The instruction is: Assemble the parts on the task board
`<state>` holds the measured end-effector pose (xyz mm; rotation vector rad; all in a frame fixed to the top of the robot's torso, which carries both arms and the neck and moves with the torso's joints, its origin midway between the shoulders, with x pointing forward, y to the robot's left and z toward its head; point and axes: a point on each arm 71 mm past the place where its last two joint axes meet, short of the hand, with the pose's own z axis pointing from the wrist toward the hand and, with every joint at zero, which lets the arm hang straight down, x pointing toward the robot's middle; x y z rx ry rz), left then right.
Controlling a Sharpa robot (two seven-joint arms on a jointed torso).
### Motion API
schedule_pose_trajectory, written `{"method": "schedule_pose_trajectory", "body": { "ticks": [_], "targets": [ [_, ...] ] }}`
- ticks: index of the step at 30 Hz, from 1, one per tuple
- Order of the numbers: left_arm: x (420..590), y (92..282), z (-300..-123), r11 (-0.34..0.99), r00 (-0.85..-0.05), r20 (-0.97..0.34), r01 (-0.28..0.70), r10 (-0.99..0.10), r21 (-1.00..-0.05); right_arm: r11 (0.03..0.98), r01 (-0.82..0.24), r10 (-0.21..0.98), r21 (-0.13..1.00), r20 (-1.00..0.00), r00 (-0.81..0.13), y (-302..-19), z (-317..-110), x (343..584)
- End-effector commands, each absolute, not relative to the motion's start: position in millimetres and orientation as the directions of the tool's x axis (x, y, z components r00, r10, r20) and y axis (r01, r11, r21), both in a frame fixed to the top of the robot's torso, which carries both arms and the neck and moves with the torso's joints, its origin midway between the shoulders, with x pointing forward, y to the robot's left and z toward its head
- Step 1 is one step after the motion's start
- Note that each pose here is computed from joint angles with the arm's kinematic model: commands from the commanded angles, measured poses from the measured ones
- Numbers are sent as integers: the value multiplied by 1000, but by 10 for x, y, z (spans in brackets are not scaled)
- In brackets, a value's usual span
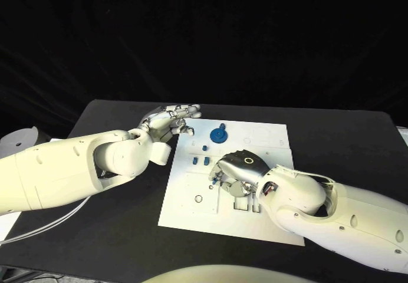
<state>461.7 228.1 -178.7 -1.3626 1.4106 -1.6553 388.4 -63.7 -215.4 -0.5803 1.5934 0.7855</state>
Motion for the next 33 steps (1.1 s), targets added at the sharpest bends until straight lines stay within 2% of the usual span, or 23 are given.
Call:
{"method": "schedule_pose_trajectory", "body": {
  "ticks": [1,18,33],
  "targets": [
    [4610,2255,-1773,-292,-342,339,-183,-877,-939,635,-755,30,160,-983,-183,-612,-2188,3867],
    [4612,2259,-1776,-291,-343,339,-186,-876,-938,628,-760,17,165,-980,-199,-550,-2244,3846],
    [4606,2264,-1777,-289,-346,340,-191,-875,-938,637,-758,-41,140,-976,-214,-539,-2307,3857]
  ]
}}
